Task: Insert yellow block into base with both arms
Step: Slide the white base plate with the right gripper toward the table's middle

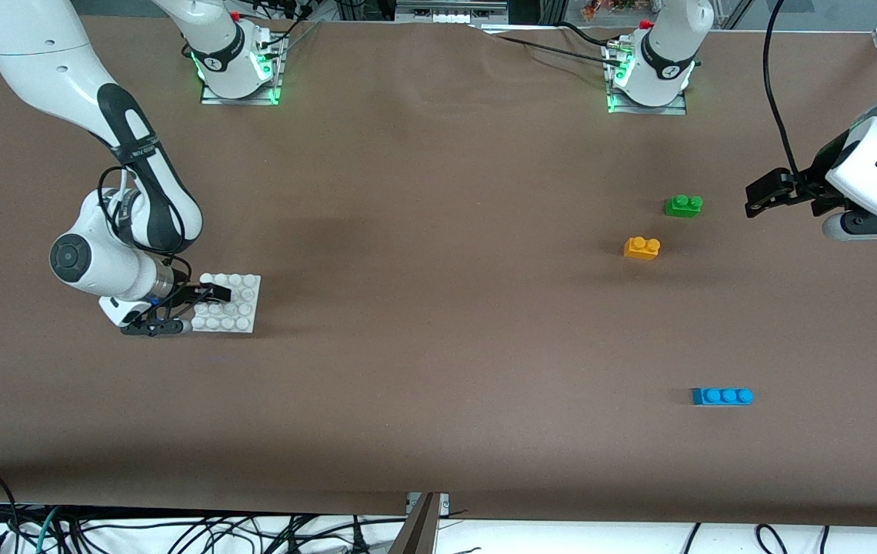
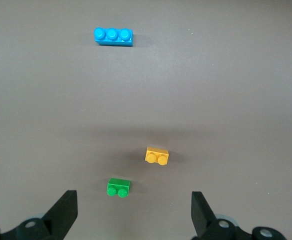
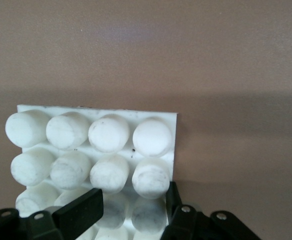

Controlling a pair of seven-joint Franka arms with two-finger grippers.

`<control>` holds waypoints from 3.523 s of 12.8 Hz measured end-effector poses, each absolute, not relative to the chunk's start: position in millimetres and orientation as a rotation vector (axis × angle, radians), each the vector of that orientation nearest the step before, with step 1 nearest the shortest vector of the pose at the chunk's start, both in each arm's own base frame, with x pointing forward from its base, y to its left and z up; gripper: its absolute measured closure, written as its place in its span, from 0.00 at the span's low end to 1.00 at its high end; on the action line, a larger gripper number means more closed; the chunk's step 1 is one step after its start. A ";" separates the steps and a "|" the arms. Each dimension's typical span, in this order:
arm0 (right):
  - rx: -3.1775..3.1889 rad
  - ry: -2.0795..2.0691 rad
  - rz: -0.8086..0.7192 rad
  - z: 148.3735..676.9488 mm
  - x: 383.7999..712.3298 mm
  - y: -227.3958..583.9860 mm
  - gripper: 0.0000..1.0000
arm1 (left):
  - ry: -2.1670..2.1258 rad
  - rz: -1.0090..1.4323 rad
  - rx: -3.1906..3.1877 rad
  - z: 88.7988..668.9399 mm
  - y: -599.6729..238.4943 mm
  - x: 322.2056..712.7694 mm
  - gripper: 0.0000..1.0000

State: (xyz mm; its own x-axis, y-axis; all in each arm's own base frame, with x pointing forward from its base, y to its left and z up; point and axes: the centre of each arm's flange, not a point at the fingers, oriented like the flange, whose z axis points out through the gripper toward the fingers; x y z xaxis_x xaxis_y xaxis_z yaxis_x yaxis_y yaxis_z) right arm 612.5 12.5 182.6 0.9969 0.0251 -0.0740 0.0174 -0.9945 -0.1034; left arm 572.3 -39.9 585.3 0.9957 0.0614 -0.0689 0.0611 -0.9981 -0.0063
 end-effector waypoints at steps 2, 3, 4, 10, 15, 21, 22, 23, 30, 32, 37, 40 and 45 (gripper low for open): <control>-3.032 -0.044 0.111 182.6 614.5 17.8 0.42 | -0.096 0.108 -3.134 585.3 -39.9 572.3 0.00; -3.030 -0.053 0.108 182.7 615.6 21.6 0.42 | -0.096 0.108 -3.134 585.3 -39.9 572.3 0.00; -3.026 -0.064 0.106 182.6 616.6 26.8 0.42 | -0.096 0.108 -3.134 585.4 -39.9 572.3 0.00; -3.013 -0.074 0.100 183.3 620.4 53.9 0.42 | -0.096 0.108 -3.134 585.4 -39.9 572.3 0.00; -3.010 -0.065 0.099 183.6 623.4 80.1 0.41 | -0.096 0.108 -3.134 585.4 -39.9 572.3 0.00; -2.998 -0.070 0.113 184.0 626.7 103.2 0.41 | -0.096 0.108 -3.134 585.5 -39.8 572.3 0.00; -2.990 -0.077 0.116 183.9 627.0 109.6 0.41 | -0.096 0.108 -3.134 585.5 -39.8 572.3 0.00; -2.984 -0.083 0.117 183.7 627.4 115.4 0.41 | -0.096 0.108 -3.134 585.5 -39.8 572.3 0.00; -2.948 -0.080 0.120 184.1 628.2 156.0 0.41 | -0.097 0.108 -3.134 585.5 -39.7 572.3 0.00; -2.948 -0.062 0.118 184.7 629.1 169.6 0.41 | -0.097 0.108 -3.134 585.5 -39.7 572.3 0.00; -2.945 -0.046 0.110 185.0 631.5 193.9 0.41 | -0.097 0.108 -3.134 585.5 -39.7 572.4 0.00; -2.942 -0.066 0.105 184.9 631.8 209.2 0.41 | -0.097 0.107 -3.134 585.6 -39.6 572.4 0.00; -2.942 -0.068 0.112 185.3 623.5 241.9 0.41 | -0.097 0.108 -3.134 585.5 -39.6 572.4 0.00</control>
